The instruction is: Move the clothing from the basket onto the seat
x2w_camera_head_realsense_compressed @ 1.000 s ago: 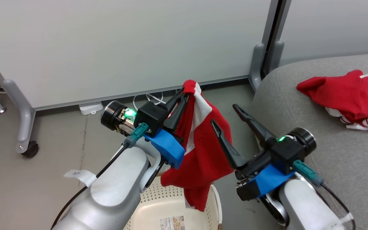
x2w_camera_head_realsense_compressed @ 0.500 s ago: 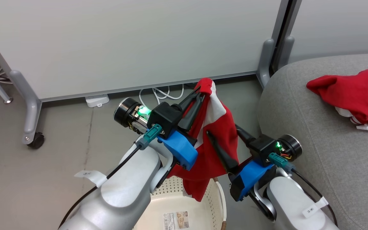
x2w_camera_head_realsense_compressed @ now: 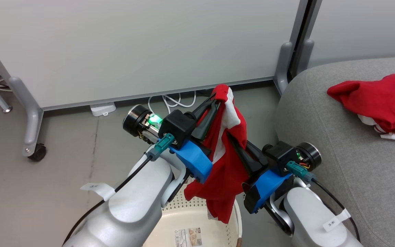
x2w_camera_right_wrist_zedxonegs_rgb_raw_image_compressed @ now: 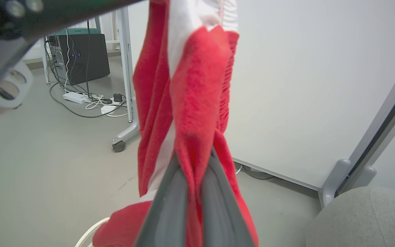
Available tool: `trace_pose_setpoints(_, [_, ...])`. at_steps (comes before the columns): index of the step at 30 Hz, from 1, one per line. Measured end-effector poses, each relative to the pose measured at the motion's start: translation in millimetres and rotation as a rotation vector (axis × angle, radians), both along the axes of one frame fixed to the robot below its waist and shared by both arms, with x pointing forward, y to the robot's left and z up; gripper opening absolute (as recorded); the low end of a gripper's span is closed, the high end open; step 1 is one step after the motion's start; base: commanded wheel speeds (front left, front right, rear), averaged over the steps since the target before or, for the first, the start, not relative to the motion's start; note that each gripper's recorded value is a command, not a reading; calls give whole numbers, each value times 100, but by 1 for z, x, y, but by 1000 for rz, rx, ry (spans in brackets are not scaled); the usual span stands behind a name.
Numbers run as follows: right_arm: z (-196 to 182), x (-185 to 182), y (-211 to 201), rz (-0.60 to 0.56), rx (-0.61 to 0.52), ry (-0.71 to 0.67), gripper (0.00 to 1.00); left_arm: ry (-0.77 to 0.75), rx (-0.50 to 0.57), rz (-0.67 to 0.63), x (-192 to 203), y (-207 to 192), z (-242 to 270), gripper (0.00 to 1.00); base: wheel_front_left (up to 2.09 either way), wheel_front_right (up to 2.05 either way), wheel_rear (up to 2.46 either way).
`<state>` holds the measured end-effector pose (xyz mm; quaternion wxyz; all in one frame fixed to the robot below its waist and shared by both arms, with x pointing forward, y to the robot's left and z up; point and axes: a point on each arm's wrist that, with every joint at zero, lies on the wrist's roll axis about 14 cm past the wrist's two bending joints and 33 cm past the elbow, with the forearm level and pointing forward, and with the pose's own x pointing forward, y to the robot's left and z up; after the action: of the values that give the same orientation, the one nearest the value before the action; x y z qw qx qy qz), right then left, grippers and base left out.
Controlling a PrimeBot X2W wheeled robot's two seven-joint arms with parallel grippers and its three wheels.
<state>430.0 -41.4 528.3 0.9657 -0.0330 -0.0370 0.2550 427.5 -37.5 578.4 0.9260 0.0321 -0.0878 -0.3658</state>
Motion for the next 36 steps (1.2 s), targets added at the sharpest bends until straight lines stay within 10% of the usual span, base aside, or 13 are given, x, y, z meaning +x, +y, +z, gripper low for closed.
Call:
trace_pose_setpoints(11, [5, 1, 1, -2, 20, -9, 0, 2, 5, 1, 0, -1, -2, 0, 0, 0, 0])
trace_pose_setpoints(12, [6, 1, 0, -2, 22, -10, 0, 1, 4, 5, 1, 0, -2, 61, 0, 0, 0])
trace_pose_setpoints(13, [6, 1, 0, -4, 27, -12, 0, 2, 4, 6, 1, 0, -2, 100, 0, 0, 0])
trace_pose_setpoints(36, [22, 12, -62, -173, 99, -60, 0, 44, 0, -83, 0, -34, -24, 100, 0, 0, 0])
